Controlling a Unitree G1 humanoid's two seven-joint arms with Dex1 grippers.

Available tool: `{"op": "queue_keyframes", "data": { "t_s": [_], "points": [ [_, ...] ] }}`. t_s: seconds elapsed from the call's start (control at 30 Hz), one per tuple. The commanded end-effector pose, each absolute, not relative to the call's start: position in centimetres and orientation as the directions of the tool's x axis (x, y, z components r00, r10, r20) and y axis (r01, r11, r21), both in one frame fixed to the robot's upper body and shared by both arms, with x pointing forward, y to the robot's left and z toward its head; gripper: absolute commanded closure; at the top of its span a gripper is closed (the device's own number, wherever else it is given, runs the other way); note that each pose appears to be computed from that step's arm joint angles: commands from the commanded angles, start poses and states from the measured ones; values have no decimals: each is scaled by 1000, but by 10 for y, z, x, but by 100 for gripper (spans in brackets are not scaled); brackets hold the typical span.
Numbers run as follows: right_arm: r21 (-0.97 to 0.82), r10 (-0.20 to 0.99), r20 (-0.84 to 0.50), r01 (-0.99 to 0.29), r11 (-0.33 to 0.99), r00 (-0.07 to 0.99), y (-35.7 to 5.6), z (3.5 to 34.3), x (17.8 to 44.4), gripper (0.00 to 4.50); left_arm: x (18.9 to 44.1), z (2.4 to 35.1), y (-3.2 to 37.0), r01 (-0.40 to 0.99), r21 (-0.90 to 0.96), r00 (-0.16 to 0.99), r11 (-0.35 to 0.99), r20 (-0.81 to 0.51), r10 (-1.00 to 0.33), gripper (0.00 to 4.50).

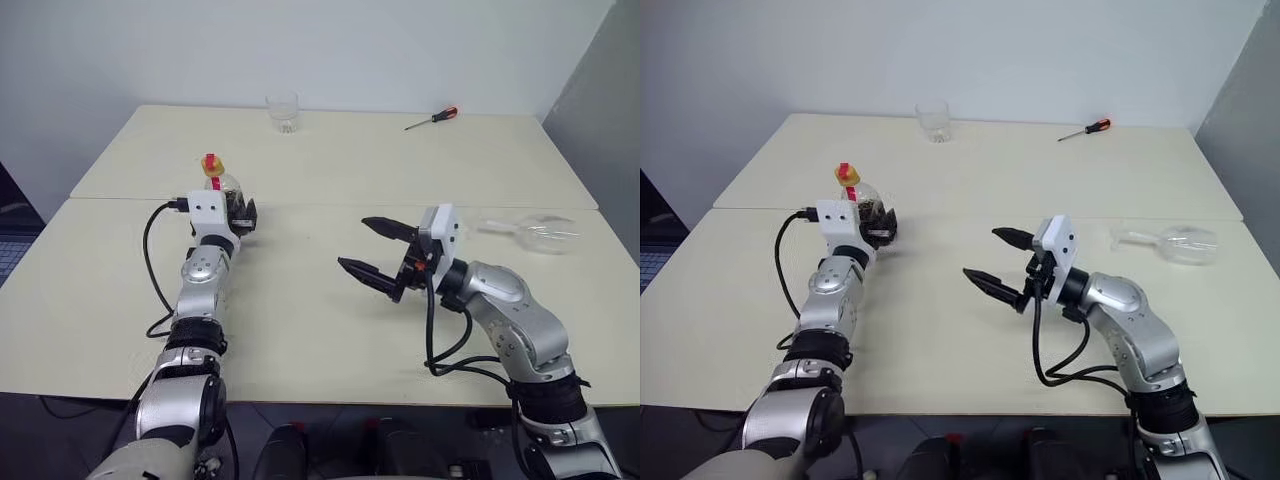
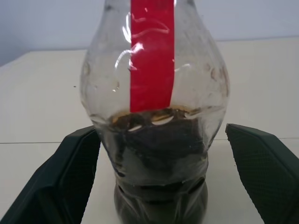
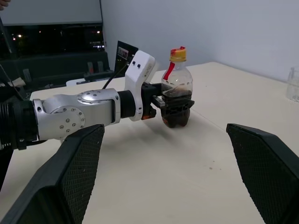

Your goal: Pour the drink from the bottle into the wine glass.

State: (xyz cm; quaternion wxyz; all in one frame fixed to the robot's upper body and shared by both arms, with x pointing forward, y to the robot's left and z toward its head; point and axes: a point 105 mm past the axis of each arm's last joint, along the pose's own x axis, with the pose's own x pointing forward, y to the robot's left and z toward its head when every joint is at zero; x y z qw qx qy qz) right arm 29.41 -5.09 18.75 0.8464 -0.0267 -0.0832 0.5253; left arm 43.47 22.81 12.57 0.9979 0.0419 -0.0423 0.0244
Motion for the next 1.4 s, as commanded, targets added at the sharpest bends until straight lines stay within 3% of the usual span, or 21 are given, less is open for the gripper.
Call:
{"op": "queue_keyframes", "data": {
  "t_s": [0.03,0.4,0.5,0.63,0.73,0.97,1.17,1.4],
  "points": [
    [-158,896,155,-884,439,417,-49,203,290,3,442,147,228,-49,103,988,994,151,33,0],
    [-141,886,157,-879,456,435,-51,205,290,3,451,155,221,-16,95,984,995,180,-2,0],
    [-136,884,158,-877,461,440,-51,205,291,0,451,155,220,-8,84,982,996,186,-8,59],
    [-129,881,160,-876,465,444,-51,205,291,0,449,153,220,-3,82,982,997,190,-13,186],
    [-127,881,160,-876,465,444,-51,204,291,0,449,153,221,-2,80,981,997,191,-13,247],
    [-126,883,161,-878,461,440,-49,204,292,0,449,157,217,23,77,978,997,207,-39,260],
    [-156,891,138,-879,451,433,-49,207,295,0,441,163,187,228,167,946,959,196,-259,262],
    [-173,906,137,-891,419,400,-36,240,320,0,394,169,129,633,212,746,744,86,-660,264]
  ]
}}
